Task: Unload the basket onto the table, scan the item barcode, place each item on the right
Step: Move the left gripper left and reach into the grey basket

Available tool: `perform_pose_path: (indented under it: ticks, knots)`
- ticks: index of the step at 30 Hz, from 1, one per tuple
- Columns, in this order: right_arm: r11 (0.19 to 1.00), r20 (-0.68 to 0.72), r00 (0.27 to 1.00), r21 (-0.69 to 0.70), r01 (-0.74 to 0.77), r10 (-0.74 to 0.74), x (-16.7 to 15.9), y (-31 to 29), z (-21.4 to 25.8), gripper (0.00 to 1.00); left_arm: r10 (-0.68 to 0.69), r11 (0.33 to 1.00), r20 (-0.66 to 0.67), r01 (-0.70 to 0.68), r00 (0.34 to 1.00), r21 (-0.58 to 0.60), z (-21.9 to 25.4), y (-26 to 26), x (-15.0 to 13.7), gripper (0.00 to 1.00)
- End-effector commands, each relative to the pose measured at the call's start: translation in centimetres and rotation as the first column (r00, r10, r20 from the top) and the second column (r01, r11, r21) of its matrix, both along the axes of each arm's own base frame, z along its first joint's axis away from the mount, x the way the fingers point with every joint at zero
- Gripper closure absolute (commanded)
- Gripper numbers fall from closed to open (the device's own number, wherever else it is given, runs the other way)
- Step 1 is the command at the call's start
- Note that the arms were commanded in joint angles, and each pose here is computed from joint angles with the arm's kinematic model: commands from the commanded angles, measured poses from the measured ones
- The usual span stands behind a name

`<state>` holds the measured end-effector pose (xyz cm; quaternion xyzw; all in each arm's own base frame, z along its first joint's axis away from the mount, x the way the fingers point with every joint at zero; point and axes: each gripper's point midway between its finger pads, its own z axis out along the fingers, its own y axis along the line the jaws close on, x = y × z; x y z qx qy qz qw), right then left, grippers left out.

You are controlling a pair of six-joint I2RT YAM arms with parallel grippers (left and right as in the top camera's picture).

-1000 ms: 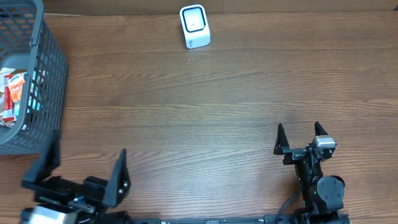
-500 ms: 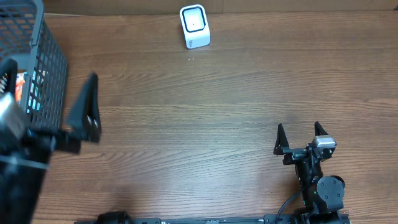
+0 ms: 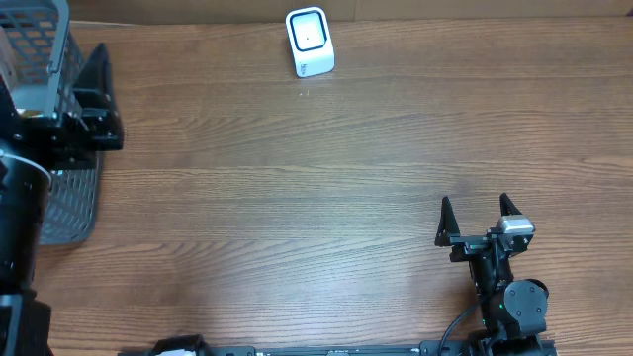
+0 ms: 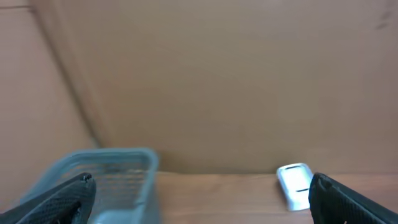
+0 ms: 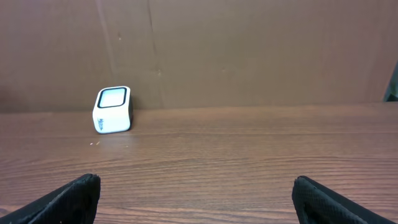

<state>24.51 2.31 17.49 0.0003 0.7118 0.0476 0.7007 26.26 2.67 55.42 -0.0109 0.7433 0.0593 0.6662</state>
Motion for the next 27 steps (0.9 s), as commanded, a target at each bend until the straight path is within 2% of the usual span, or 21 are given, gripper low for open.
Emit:
perform_pose_path:
  ticks: [1,4,14,18,21,27]
  knots:
    - [1.0,0.001,1.0,-0.007,0.006,-0.006,0.0,-0.1,-0.3,0.0,0.195,0.966,-0.03,-0.187,0.98,0.177,0.0,3.6,-0.5,0.0]
    - [1.0,0.001,1.0,-0.007,0.006,-0.006,0.0,-0.1,-0.3,0.0,0.242,0.948,-0.043,-0.227,0.969,0.222,-0.2,4.6,-0.1,0.0]
    - [1.0,0.001,1.0,-0.007,0.006,-0.006,0.0,-0.1,-0.3,0.0,0.352,0.921,-0.126,-0.319,0.927,0.221,-2.6,9.2,3.1,0.0]
    - [1.0,0.001,1.0,-0.007,0.006,-0.006,0.0,-0.1,-0.3,0.0,0.305,0.945,-0.168,-0.276,0.938,0.175,-4.1,10.0,5.6,0.0]
    - [1.0,0.0,1.0,-0.007,0.006,-0.006,0.0,-0.1,-0.3,0.0,0.314,0.948,-0.211,-0.293,0.926,0.126,-5.8,11.7,7.0,0.0]
    - [1.0,0.001,1.0,-0.007,0.006,-0.006,0.0,-0.1,-0.3,0.0,0.283,0.953,-0.275,-0.301,0.919,-0.028,-8.6,14.4,8.5,0.0]
